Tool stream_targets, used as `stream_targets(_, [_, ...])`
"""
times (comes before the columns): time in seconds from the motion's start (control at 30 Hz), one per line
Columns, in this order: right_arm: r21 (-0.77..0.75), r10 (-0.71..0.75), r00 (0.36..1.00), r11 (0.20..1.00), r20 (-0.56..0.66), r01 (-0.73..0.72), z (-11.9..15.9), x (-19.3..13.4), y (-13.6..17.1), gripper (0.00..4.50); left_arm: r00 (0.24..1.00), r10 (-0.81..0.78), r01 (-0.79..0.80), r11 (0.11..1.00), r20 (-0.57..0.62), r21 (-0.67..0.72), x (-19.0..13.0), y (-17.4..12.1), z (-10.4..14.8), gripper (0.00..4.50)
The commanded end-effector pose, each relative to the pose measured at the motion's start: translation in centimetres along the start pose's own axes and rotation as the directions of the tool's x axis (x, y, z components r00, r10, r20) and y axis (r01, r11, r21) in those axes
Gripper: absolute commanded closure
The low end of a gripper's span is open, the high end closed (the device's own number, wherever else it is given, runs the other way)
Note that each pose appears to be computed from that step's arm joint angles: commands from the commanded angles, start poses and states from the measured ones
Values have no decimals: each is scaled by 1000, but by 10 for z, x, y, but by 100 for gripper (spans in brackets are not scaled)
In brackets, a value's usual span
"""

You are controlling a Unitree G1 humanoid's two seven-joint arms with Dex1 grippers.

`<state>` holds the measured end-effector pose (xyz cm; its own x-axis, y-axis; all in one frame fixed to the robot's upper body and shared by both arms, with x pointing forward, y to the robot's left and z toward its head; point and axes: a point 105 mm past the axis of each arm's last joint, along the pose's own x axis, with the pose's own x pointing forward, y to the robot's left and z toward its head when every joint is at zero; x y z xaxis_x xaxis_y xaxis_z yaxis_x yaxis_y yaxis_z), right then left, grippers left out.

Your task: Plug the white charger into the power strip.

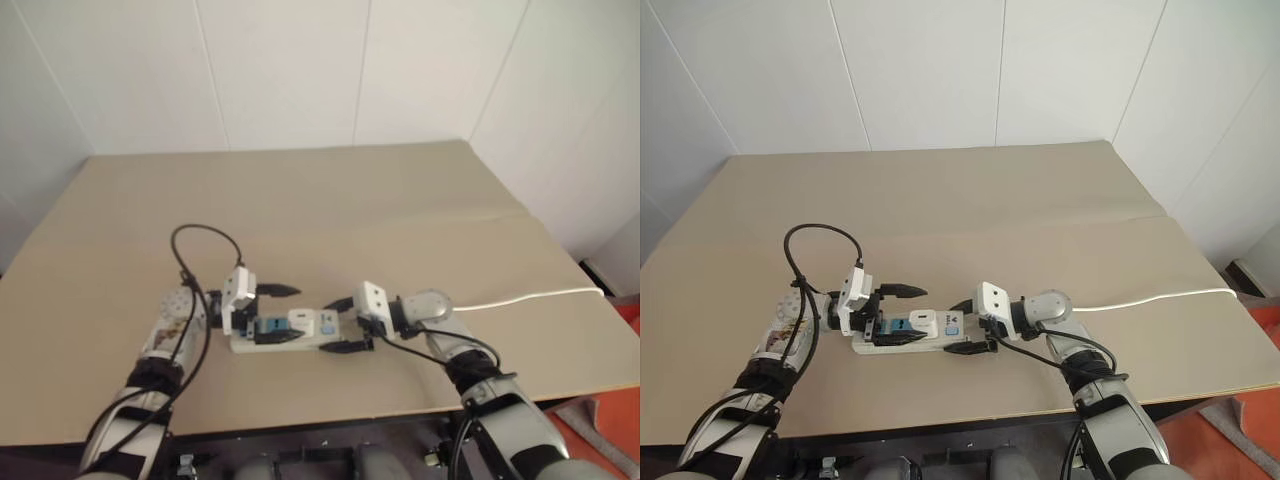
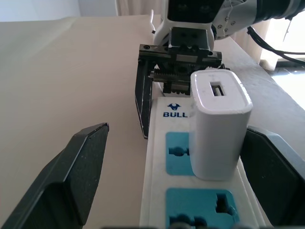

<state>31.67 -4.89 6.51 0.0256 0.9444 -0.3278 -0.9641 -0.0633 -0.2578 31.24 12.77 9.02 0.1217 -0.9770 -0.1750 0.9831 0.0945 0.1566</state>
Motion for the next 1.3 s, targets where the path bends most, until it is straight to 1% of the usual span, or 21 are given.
stream_targets(0.03, [13, 113, 992, 994, -64, -113, -15, 10, 21, 108, 992, -77, 75, 997, -100, -29, -19, -16, -8, 2])
stream_targets(0.07, [12, 112, 992, 994, -63, -112, -15, 10, 20, 108, 987, -87, 86, 996, -135, -12, -24, -18, -6, 2])
stream_targets(0.1, [11, 96, 994, 995, -61, -95, -14, 10, 18, 108, 981, -86, 89, 996, -176, 10, -39, -21, -2, 2])
stream_targets(0.17, [10, 70, 996, 998, -59, -70, -12, 10, 14, 108, 972, -81, 89, 996, -219, 28, -56, -25, 5, 2])
stream_targets(0.2, [21, 61, 996, 998, -60, -60, -13, 10, 12, 108, 968, -75, 85, 996, -241, 31, -71, -28, 11, 2])
stream_targets(0.27, [35, 37, 997, 999, -66, -34, -14, 9, 8, 108, 953, -48, 64, 997, -298, 45, -96, -33, 17, 2])
stream_targets(0.33, [92, 28, 998, 995, -50, -24, -13, 8, 4, 108, 933, 5, 17, 998, -361, 59, -122, -36, 20, 2])
stream_targets(0.37, [105, 26, 999, 994, -43, -21, -12, 7, 3, 35, 926, 25, -1, 998, -377, 63, -129, -37, 21, 0])
stream_targets(0.4, [140, 18, 999, 990, -28, -14, -10, 6, 0, 9, 915, 57, -30, 997, -400, 74, -139, -37, 21, 0])
stream_targets(0.43, [148, 12, 1000, 989, -23, -8, -8, 5, -1, 2, 906, 88, -58, 995, -415, 85, -147, -36, 22, 0])
stream_targets(0.57, [141, -10, 1000, 990, -19, 13, -3, -2, -4, 2, 885, 183, -149, 982, -429, 112, -168, -34, 29, 0])
stream_targets(0.67, [121, -32, 999, 992, -20, 35, 1, -15, -4, 2, 877, 233, -197, 972, -420, 128, -177, -36, 37, 0])
stream_targets(0.77, [95, -49, 998, 994, -40, 53, 4, -41, -1, 2, 873, 263, -233, 965, -411, 123, -182, -41, 41, 0])
stream_targets(0.83, [70, -73, 996, 995, -49, 76, 14, -71, 0, 2, 861, 279, -256, 960, -426, 110, -190, -48, 36, 0])
stream_targets(0.93, [42, -91, 994, 995, -53, 93, 30, -103, 6, 2, 853, 285, -268, 958, -436, 102, -191, -55, 32, 0])
stream_targets(1.0, [11, -102, 992, 995, -73, 103, 44, -129, 10, 2, 854, 301, -288, 953, -424, 96, -191, -56, 29, 0])
stream_targets(1.07, [-27, -126, 986, 992, -108, 124, 52, -145, 14, 2, 852, 318, -309, 947, -415, 91, -192, -55, 25, 0])
stream_targets(1.2, [-15, -205, 967, 979, -152, 205, 53, -173, 20, 2, 858, 336, -324, 941, -390, 96, -184, -52, 22, 0])
stream_targets(1.3, [-23, -236, 949, 971, -209, 237, 47, -182, 25, 2, 857, 349, -337, 936, -380, 99, -182, -45, 20, 0])
